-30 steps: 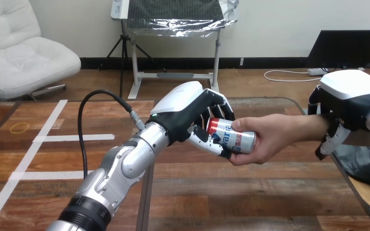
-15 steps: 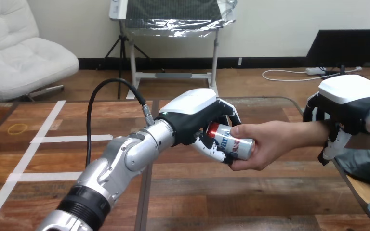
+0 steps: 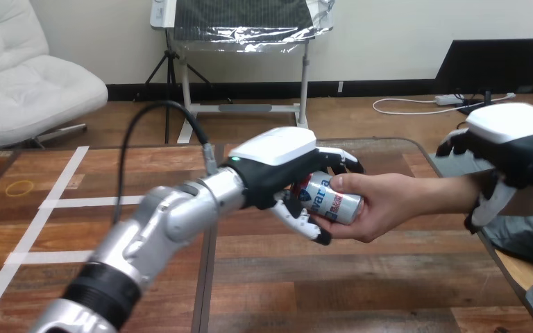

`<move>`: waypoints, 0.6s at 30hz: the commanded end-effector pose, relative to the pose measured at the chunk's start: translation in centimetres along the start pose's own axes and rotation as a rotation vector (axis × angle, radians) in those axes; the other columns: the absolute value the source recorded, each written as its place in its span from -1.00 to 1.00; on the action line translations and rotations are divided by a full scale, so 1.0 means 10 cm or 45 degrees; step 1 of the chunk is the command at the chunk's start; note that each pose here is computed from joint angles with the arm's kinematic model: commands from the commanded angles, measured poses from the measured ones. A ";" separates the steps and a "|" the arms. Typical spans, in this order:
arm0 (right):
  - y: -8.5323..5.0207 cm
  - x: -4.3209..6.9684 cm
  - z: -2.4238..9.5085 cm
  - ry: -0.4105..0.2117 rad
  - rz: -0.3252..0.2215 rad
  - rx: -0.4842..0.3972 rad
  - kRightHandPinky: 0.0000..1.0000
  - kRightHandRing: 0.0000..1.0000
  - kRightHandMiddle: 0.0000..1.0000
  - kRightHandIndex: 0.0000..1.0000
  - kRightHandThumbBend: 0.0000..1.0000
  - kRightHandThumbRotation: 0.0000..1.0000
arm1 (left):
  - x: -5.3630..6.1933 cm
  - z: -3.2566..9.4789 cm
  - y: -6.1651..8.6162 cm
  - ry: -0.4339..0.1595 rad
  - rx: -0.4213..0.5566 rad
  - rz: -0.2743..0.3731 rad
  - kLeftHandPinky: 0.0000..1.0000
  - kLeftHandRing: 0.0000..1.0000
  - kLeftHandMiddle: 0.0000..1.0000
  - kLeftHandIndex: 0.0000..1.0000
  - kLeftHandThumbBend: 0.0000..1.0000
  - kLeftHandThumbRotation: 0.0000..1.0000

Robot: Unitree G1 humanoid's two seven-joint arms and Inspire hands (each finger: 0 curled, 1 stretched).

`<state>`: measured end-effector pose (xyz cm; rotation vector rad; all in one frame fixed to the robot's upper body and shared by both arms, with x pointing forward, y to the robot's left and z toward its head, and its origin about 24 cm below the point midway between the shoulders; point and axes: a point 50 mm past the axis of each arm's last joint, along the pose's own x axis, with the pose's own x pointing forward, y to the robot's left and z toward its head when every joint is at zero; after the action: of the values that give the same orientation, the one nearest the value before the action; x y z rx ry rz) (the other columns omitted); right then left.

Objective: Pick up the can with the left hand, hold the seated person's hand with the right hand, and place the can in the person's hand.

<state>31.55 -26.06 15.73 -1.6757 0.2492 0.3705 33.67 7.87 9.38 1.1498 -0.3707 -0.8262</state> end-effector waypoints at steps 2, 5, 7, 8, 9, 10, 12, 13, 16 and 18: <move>-0.30 -0.22 -0.13 0.045 -0.129 -0.004 0.62 0.72 0.75 0.70 0.65 -0.89 | -0.25 -0.24 0.18 0.113 0.052 0.032 0.38 0.54 0.64 0.70 0.51 -0.56; -0.30 -0.25 -0.15 0.046 -0.123 -0.001 0.63 0.72 0.76 0.70 0.65 -0.89 | -0.33 -0.31 0.19 0.151 0.038 0.038 0.39 0.54 0.64 0.69 0.50 -0.53; -0.30 -0.28 -0.16 0.051 -0.117 0.011 0.64 0.74 0.76 0.70 0.64 -0.89 | -0.39 -0.36 0.20 0.171 0.033 0.049 0.38 0.53 0.63 0.68 0.50 -0.53; -0.30 -0.29 -0.17 0.056 -0.112 0.019 0.65 0.75 0.77 0.70 0.63 -0.90 | -0.42 -0.38 0.20 0.179 0.033 0.054 0.37 0.52 0.62 0.68 0.49 -0.53; -0.30 -0.30 -0.17 0.059 -0.109 0.024 0.66 0.75 0.78 0.71 0.62 -0.91 | -0.44 -0.40 0.20 0.185 0.034 0.057 0.37 0.52 0.62 0.68 0.49 -0.53; -0.31 -0.31 -0.18 0.057 -0.109 0.029 0.66 0.76 0.78 0.71 0.62 -0.92 | -0.47 -0.43 0.21 0.200 0.031 0.062 0.37 0.52 0.62 0.67 0.49 -0.53; -0.31 -0.33 -0.18 0.053 -0.109 0.033 0.67 0.77 0.78 0.71 0.62 -0.92 | -0.51 -0.46 0.21 0.214 0.027 0.068 0.37 0.53 0.63 0.67 0.48 -0.53; -0.31 -0.34 -0.18 0.055 -0.114 0.041 0.67 0.77 0.78 0.71 0.62 -0.92 | -0.55 -0.49 0.21 0.227 0.027 0.073 0.37 0.53 0.63 0.67 0.48 -0.53; -0.32 -0.39 -0.18 0.055 -0.122 0.067 0.68 0.77 0.79 0.72 0.61 -0.94 | -0.62 -0.54 0.22 0.251 0.022 0.087 0.39 0.55 0.64 0.68 0.46 -0.52; -0.33 -0.41 -0.18 0.048 -0.124 0.086 0.69 0.78 0.79 0.72 0.61 -0.97 | -0.66 -0.56 0.22 0.262 0.013 0.096 0.42 0.57 0.65 0.68 0.44 -0.49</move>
<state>29.74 -27.67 18.15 -1.6252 0.2689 0.3133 33.76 14.56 9.21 1.2122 -0.2453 -0.7180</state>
